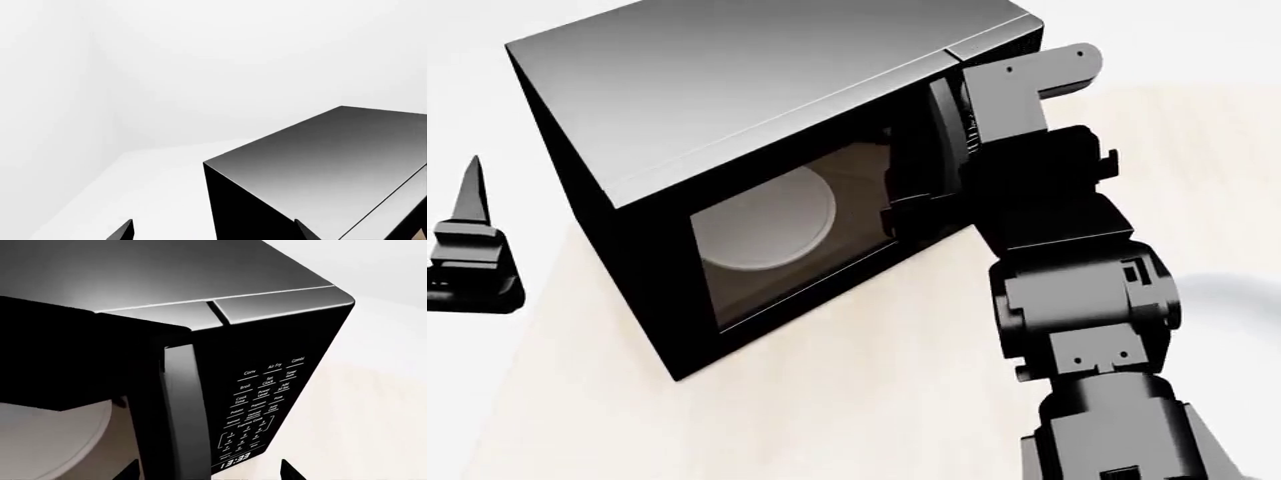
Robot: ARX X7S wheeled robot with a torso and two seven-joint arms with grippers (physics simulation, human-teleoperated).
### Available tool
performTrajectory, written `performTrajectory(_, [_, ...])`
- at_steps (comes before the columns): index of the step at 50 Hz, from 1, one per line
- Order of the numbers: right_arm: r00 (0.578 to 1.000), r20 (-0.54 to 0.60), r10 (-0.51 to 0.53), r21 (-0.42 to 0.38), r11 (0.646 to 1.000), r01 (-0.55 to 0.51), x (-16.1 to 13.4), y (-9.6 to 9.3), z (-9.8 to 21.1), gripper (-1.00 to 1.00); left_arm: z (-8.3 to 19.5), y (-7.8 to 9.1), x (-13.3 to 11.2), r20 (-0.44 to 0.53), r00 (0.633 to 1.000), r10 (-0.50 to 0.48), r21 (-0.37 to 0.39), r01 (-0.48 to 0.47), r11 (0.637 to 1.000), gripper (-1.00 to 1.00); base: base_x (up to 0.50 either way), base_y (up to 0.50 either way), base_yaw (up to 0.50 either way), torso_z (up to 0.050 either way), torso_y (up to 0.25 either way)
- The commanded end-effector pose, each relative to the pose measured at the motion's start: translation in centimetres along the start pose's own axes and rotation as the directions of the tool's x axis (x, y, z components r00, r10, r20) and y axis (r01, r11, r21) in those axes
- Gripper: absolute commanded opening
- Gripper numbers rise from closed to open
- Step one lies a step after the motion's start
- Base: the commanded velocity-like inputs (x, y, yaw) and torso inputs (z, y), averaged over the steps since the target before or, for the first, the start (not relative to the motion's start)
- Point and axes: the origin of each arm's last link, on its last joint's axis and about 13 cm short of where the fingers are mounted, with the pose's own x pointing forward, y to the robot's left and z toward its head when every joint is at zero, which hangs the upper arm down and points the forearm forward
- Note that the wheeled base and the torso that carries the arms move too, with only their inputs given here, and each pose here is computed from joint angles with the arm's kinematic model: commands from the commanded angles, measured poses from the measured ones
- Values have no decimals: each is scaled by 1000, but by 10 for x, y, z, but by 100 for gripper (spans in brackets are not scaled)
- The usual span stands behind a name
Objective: Open the microwave.
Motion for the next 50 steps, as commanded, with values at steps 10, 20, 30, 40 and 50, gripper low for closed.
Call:
performTrajectory(10, [1000, -13, 20, 12, 1000, -19, 7, 2, -6, 100, 0, 0, 0, 0, 1000, 0, 3, 0, 1000, 100, 0, 0, 0, 0, 0])
performTrajectory(20, [999, -13, 38, -10, 999, -38, 9, 5, -9, -100, -1, 0, 1, 0, 1000, 0, 2, 0, 1000, 100, 0, 0, 0, 0, 0])
performTrajectory(30, [999, 40, -30, -20, 999, 31, 3, 0, -8, -100, -1, 0, 1, 0, 1000, 2, 2, -2, 1000, 100, 0, 0, 0, 0, 0])
performTrajectory(40, [993, 100, -57, -49, 997, 62, -17, 1, -10, -100, 1, 0, 0, 1, 1000, 3, 5, -3, 1000, 100, 0, 0, 0, 0, 0])
performTrajectory(50, [990, 129, -60, -46, 997, 66, -28, 3, -17, -100, 0, 0, 1, 2, 1000, 4, 8, -4, 1000, 100, 0, 0, 0, 0, 0])
